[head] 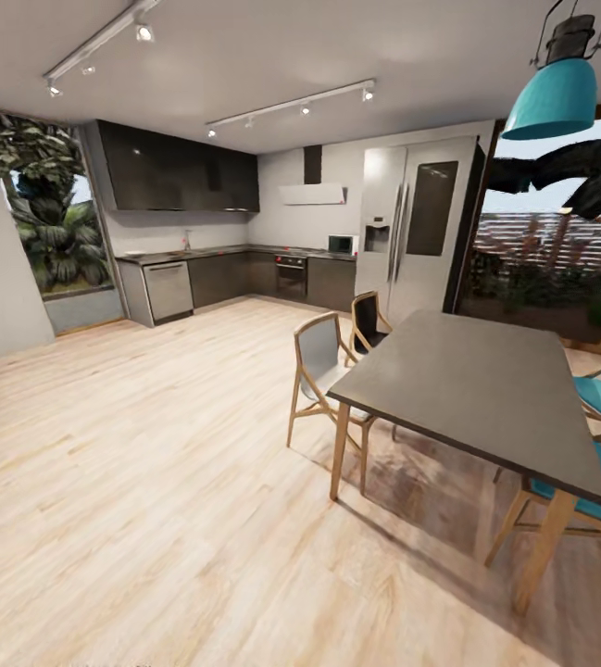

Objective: In the kitchen, take the Vidalia onion out of the sink, dice it on the chopping board with the paring knife, put the diced onion into the bowl on the countertop, then place both the paring knife and the chopping board into the sink.

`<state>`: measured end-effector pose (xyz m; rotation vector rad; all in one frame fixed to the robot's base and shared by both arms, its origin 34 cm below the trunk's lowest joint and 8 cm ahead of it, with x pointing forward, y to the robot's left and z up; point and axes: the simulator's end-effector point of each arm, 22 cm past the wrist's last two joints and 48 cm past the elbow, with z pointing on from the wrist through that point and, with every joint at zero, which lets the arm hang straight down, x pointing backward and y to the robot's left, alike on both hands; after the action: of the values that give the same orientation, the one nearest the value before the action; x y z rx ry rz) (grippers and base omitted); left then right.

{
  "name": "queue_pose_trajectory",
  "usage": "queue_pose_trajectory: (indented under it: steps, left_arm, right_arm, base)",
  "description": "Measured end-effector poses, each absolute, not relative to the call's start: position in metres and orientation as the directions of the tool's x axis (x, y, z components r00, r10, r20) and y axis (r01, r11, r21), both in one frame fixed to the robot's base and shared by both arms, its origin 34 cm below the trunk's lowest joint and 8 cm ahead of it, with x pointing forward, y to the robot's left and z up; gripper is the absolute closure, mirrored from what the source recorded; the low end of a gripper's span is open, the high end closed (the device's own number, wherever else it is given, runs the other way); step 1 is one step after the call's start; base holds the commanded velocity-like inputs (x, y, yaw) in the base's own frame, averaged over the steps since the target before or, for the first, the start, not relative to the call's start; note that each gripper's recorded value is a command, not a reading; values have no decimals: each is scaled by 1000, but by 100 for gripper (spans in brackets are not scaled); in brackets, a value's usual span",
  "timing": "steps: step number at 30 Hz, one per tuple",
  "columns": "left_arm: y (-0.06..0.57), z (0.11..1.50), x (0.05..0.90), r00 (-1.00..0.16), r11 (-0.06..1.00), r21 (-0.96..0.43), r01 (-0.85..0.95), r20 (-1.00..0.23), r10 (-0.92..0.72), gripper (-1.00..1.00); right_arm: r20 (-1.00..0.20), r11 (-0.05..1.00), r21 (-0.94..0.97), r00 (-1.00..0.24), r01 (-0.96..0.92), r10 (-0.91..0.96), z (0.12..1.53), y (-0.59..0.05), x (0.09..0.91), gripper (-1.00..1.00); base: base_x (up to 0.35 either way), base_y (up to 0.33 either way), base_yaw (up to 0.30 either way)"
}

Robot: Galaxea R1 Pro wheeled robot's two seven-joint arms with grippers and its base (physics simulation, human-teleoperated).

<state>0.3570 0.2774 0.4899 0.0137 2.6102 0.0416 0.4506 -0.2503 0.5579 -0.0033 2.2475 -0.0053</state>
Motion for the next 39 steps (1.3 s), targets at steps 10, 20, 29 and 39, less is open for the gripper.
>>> queue_pose_trajectory:
  steps: [10,20,29,39]
  left_arm:
    - [277,490,357,-862,999,32,2,-506,18,-100]
    - [277,490,356,-863,999,32,2,-505,18,-100]
    - [278,490,356,-863,999,33,2,-506,18,-100]
    - [279,490,356,-863,999,34,1,-505,18,-100]
  right_arm:
    - [-779,1000,-5,-627,0,-4,558,-250,450,-100]
    - [-780,1000,-5,-626,1,-3,558,-251,451,-100]
    - [-780,1000,-5,-626,2,-3,558,-251,450,-100]
    - [-781,1000,-4,-625,3,-1,559,-251,451,-100]
  base:
    - [205,217,281]
    - [235,198,281]
    - [303,42,281]
    - [318,1,114]
